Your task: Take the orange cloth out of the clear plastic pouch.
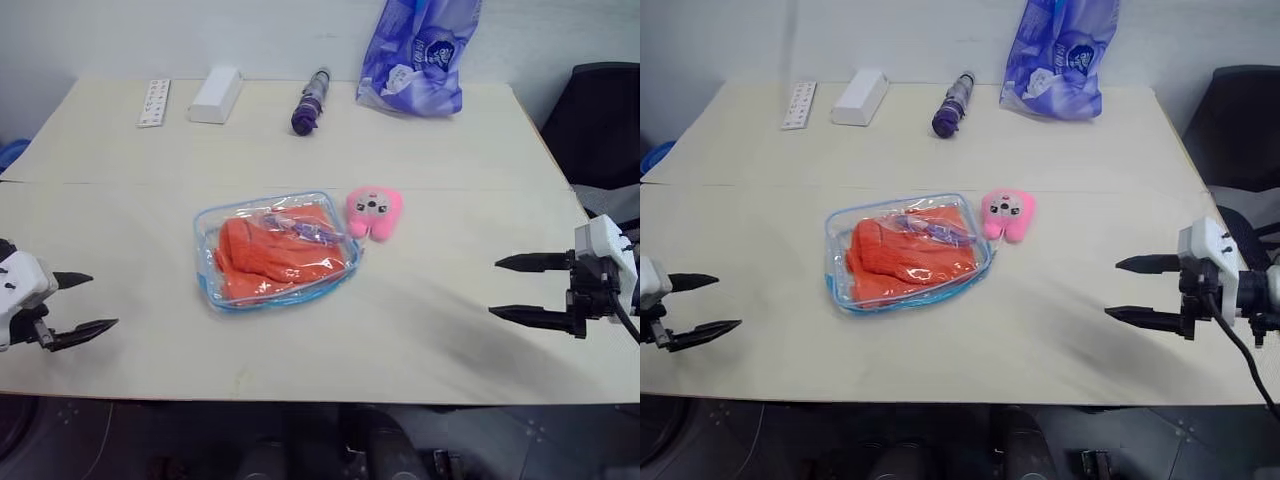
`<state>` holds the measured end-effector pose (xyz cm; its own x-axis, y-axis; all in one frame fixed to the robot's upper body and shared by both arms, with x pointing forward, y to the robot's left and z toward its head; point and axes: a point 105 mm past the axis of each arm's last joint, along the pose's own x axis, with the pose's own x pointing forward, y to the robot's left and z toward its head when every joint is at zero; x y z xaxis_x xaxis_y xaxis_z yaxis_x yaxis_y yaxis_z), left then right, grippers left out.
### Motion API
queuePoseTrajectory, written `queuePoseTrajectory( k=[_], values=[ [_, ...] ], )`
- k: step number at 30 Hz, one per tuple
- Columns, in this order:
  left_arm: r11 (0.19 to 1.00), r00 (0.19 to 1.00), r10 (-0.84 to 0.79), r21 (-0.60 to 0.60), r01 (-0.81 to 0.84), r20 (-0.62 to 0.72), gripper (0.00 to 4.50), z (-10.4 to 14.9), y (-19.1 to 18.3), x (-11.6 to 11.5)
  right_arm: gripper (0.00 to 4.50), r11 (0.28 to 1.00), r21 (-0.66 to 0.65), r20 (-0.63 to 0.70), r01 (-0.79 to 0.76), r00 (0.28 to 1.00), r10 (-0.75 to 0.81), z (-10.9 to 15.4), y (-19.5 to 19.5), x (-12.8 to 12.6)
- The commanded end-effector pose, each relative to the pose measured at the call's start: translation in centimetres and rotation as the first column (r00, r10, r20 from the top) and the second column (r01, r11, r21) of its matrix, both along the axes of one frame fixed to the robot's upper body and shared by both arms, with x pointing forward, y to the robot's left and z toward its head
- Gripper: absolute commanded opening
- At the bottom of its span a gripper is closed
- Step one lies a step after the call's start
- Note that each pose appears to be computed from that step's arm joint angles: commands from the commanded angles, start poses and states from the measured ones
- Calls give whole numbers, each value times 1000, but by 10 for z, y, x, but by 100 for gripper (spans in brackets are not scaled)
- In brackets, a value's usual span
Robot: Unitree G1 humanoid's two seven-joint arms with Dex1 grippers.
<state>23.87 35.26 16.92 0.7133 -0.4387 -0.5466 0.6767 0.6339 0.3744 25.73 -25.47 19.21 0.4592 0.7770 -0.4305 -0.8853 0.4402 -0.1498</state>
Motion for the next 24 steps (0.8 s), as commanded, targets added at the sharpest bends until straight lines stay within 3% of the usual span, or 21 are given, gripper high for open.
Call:
queuePoseTrajectory(
  k=[1,12,24],
  values=[
    [1000,999,-4,13,3,41,447,7,-1,4,450,1000,9,56,1,998,-2,11,3,-2],
    [999,1000,-18,-49,19,13,447,-2,-19,6,450,997,-42,123,71,990,-65,4,3,5],
    [992,1000,-10,-123,11,7,447,2,-28,6,450,995,-5,126,99,987,-98,4,3,9]
  ],
)
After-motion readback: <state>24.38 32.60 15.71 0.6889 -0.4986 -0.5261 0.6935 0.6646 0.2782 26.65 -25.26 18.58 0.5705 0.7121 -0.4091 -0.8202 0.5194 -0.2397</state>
